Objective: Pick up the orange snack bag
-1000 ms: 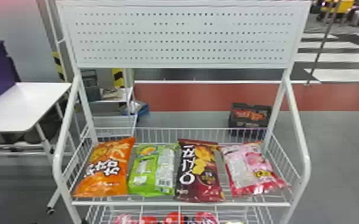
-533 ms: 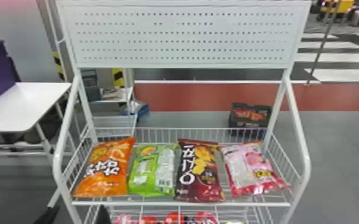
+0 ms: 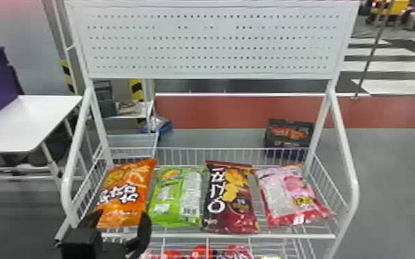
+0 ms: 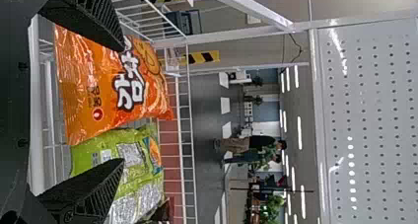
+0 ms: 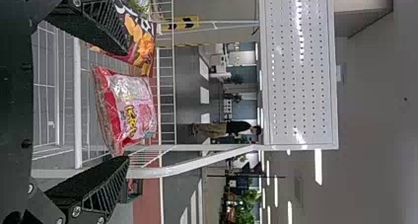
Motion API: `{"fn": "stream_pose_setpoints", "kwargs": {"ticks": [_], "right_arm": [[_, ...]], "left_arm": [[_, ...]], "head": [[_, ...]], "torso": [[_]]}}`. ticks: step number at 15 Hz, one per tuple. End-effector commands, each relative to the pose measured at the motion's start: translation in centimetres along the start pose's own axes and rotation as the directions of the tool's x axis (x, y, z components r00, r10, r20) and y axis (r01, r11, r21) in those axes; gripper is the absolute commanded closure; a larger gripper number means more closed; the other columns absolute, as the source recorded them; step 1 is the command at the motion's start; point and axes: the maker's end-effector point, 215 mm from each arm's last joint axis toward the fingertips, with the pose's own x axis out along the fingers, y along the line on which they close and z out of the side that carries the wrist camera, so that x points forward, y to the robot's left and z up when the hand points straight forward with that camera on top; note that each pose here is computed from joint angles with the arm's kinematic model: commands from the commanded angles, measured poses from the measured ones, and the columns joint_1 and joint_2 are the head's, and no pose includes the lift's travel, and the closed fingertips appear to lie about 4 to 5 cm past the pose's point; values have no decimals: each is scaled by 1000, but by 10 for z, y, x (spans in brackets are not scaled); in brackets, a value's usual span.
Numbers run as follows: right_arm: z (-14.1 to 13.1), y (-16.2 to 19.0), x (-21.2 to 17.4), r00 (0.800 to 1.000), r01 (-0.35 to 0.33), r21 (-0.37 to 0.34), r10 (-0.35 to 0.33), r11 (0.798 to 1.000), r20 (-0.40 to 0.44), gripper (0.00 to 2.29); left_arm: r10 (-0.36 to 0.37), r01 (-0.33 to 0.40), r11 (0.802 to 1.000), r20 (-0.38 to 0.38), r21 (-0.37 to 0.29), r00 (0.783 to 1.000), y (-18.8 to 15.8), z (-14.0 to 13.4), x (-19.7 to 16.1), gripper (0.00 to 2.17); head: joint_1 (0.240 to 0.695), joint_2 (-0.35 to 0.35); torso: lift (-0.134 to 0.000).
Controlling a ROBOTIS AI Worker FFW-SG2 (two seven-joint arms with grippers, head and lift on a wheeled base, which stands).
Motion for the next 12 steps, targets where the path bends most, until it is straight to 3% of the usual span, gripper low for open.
{"fn": "stream_pose_setpoints", "kwargs": {"ticks": [1,3,6,12], "right_arm": [[-1,0,1,1000,1,0,-1,1000,0,140],[-1,1,2,1000,0,1,0,1000,2,140],[-1,2,2,1000,0,0,0,1000,3,140],[-3,2,4,1000,-2,0,2,1000,2,140]], "left_arm": [[15,-15,1000,-36,11,999,6,-6,26,93],[27,-24,999,-82,38,996,12,-18,49,93],[48,-48,999,-122,2,991,26,-29,73,97],[55,-58,998,-161,-17,985,31,-46,87,218]], "head": [[499,0],[499,0],[499,0],[499,0]], "torso": [[0],[0],[0],[0]]}}
